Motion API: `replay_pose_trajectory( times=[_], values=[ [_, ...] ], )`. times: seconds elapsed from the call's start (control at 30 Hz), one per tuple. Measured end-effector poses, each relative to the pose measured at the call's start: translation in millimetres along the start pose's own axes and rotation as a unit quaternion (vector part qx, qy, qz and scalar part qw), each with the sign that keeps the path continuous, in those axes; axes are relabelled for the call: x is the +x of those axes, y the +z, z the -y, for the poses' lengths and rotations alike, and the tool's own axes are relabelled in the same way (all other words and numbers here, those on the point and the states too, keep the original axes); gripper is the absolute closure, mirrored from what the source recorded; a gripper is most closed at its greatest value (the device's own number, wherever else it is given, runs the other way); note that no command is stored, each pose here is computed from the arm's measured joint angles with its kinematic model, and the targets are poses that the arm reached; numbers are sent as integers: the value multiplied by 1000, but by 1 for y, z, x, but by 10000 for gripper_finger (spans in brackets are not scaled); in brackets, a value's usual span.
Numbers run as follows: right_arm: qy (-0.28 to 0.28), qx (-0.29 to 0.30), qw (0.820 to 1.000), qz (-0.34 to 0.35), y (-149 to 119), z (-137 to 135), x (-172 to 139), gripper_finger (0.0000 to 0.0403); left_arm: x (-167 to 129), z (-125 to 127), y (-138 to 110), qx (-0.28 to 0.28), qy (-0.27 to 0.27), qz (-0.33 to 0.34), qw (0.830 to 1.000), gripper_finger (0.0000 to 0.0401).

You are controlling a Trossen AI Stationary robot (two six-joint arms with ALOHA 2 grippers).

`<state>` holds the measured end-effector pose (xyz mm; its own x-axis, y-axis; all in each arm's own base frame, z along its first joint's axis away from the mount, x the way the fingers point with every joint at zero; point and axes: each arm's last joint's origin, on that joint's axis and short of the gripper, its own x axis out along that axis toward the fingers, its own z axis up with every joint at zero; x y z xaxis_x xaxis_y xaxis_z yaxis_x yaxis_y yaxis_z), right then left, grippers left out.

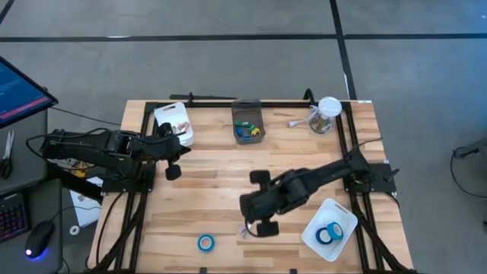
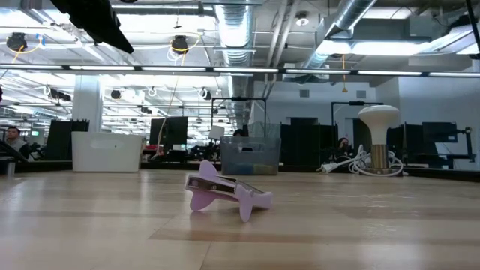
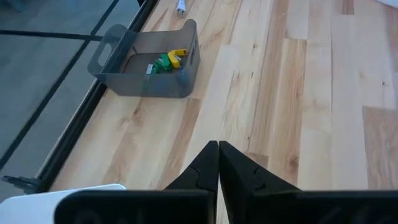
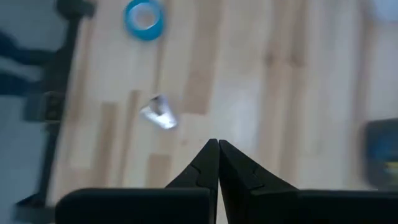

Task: Pick and place Stapler, Stapler remover, tape
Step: Put the pink staple remover into the top white bin

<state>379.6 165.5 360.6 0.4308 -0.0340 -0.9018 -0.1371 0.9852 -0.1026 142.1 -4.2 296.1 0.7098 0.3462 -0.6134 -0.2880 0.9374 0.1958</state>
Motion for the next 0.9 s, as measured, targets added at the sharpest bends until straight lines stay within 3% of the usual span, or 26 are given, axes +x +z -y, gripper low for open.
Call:
replay_pose_trajectory(
  times=[0.2, 0.33, 0.5, 0.63, 0.9],
  values=[
    [56, 62, 996, -40, 4, -8, 29, 403, 0, 0, 0, 11, 0, 0, 1000, 397],
    [111, 59, 990, -59, 10, -8, 49, 403, 0, 0, 0, 11, 0, 1, 1000, 397],
    [117, -66, 988, -75, 10, -12, 76, 403, 0, 0, 0, 10, 0, 2, 1000, 397],
    [139, -165, 973, -83, 7, -24, 91, 403, 0, 0, 0, 5, 0, 2, 1000, 397],
    [157, -224, 957, -97, 4, -42, 123, 403, 0, 0, 1, -51, -1, 4, 999, 397]
  ],
)
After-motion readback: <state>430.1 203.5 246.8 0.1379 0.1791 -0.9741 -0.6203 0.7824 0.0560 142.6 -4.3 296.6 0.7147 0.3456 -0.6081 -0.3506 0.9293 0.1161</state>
